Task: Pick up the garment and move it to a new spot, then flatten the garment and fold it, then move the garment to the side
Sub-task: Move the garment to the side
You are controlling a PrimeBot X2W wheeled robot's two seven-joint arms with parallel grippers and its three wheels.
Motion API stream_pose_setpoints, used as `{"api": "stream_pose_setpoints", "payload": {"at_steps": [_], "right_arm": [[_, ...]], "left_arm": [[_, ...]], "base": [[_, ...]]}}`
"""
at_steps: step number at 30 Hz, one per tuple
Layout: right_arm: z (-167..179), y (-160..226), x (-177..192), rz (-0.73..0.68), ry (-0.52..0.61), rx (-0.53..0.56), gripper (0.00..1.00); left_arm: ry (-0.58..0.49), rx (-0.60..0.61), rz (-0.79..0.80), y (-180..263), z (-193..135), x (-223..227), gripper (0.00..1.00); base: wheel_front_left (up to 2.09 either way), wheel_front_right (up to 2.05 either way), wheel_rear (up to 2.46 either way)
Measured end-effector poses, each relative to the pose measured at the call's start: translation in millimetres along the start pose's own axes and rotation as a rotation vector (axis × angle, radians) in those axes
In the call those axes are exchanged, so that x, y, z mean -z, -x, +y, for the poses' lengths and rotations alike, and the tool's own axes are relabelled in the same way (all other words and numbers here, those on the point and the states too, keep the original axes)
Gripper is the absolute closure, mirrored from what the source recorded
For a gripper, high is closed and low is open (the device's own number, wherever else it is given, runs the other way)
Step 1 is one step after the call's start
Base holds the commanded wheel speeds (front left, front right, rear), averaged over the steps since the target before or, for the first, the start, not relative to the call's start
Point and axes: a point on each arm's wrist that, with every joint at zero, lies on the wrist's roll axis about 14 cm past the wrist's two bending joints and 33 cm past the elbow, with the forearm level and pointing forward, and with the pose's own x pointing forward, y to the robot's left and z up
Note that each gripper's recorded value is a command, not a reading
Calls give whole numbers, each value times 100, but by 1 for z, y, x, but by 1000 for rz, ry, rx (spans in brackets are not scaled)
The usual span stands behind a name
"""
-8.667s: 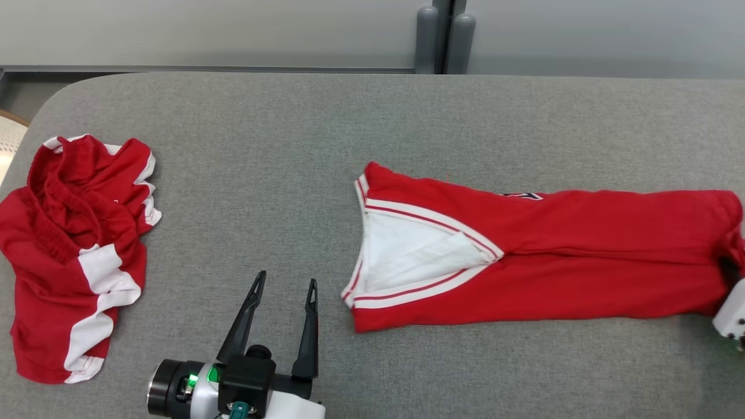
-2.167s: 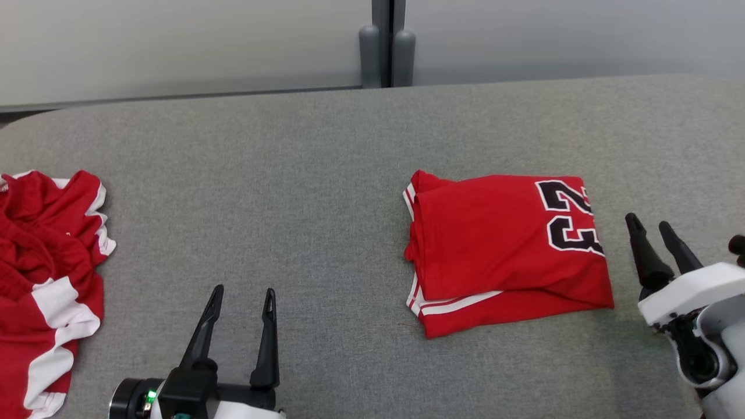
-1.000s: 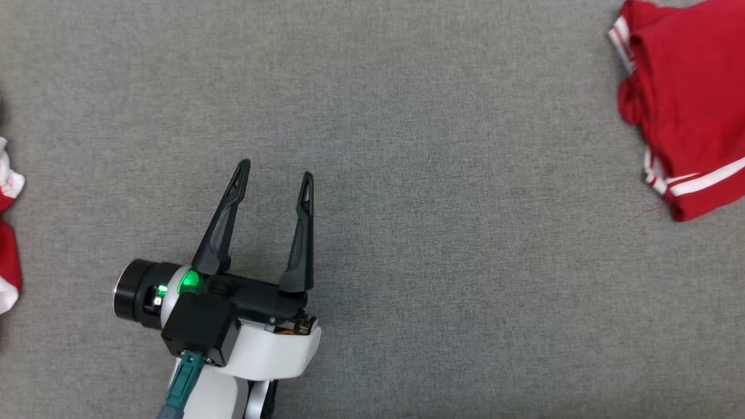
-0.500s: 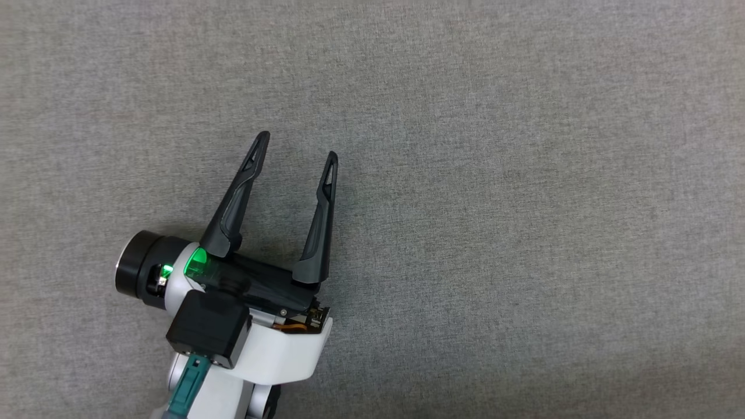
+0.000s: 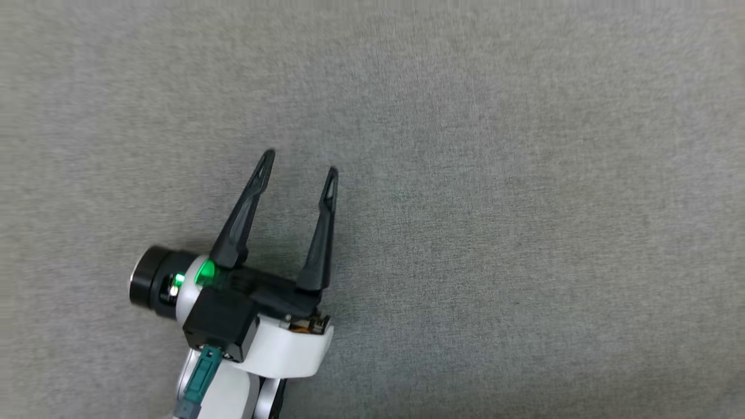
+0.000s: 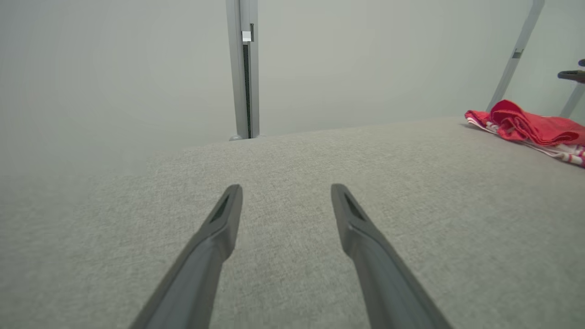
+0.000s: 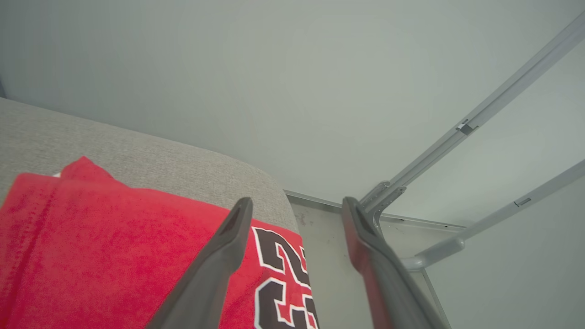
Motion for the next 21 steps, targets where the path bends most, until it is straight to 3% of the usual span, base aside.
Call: {"api": "stream_pose_setpoints", "payload": {"at_steps": [5,11,16,21], "right_arm": [[95,22,-22,-109,-96,-180,0],[184,90,-59,-258,-255,-333,0],[225,150,-88,-361,-349,-393,0],[223,196,-112,-459,-431,-347,0]], "left_arm": [[-14,-65,29,25,11,-8,0],[-10,-156,19,57,29,-30,0],[-24,-224,-14,85,44,-50,0],[-31,-285,-55,114,57,-69,0]], "base": [[0,0,0],[0,0,0],[0,0,0],[0,0,0]]}}
